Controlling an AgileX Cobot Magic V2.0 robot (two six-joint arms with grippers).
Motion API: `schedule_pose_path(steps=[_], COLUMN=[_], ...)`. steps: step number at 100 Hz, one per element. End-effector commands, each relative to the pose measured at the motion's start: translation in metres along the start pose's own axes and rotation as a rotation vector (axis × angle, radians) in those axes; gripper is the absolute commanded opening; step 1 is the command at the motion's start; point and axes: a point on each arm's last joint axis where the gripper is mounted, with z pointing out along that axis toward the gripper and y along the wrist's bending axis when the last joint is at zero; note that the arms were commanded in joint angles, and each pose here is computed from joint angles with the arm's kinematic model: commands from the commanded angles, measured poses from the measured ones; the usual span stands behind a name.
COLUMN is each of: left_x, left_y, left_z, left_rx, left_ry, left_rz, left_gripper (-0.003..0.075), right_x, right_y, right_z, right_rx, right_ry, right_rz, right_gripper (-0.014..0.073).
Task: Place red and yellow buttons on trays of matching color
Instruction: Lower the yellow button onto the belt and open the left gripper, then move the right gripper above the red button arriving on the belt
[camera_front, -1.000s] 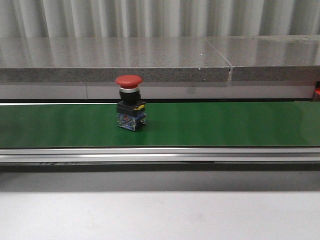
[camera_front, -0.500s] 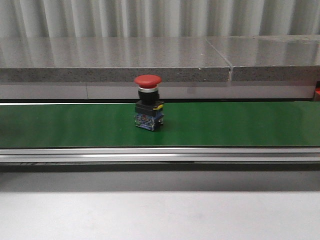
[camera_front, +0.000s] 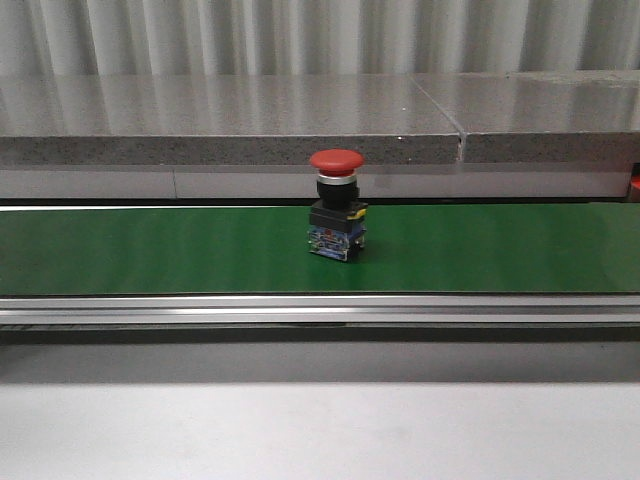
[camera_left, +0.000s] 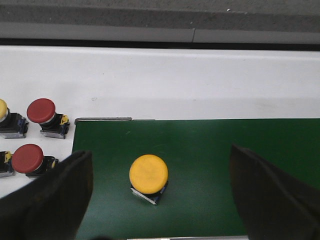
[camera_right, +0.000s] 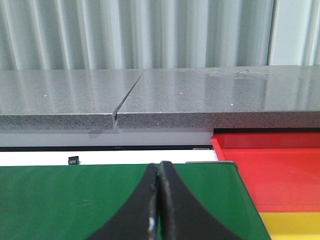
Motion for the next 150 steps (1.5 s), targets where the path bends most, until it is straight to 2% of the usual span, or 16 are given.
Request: schedule_pose_path(steps=[1,12,24,38,53,104,118,134,146,150], left_x=[0.002,0.027,0.056,0.085,0.106,0.112,0.112,0.112,0.112,0.112], left_y=[-0.005,-0.006,-0.003,0.001,0.004,0.005,0.005,0.005,0.005,0.005], left_z=[-0.028,-0.042,-0.058,-0.071,-0.08,-0.082,-0.082,-0.082,-0.082,-0.082], left_rx=[0.04,0.068,0.085,0.09,0.095,0.096,0.096,0.096,0.096,0.096], left_ry=[-0.161,-0.207,-0.262,-0.313,-0.357,-0.369,-0.369,-0.369,-0.369,-0.369], left_rz=[0.016,0.024,0.017,0.015,0.014,0.013,0.013,0.013,0.013,0.013], left_gripper=[0.0543,0.051,0.0411,0.0221,-0.002,-0.002,-0.002,-0.002,-0.002,-0.002], right_x=[-0.007,-0.007,-0.007,-0.007,-0.007,-0.013,-0.024,-0.052,-0.075,-0.081], right_y=[0.0,0.0,0.0,0.0,0.0,0.001,0.002,0.007,0.011,0.012], right_z=[-0.001,-0.001,-0.001,-0.001,-0.001,-0.001,-0.002,-0.003,0.003,0.008], right_rx=[-0.004,-0.004,-0.004,-0.004,-0.004,-0.007,-0.005,-0.009,-0.003,0.002], right_ry=[-0.085,-0.085,-0.085,-0.085,-0.085,-0.134,-0.097,0.033,0.212,0.313], right_rz=[-0.014,-0.014,-0.014,-0.014,-0.014,-0.011,0.028,0.056,0.054,0.054], right_gripper=[-0.0067,-0.0067,-0.0067,-0.0067,-0.0067,-0.0067,-0.0067,-0.0067,-0.0067,-0.0067])
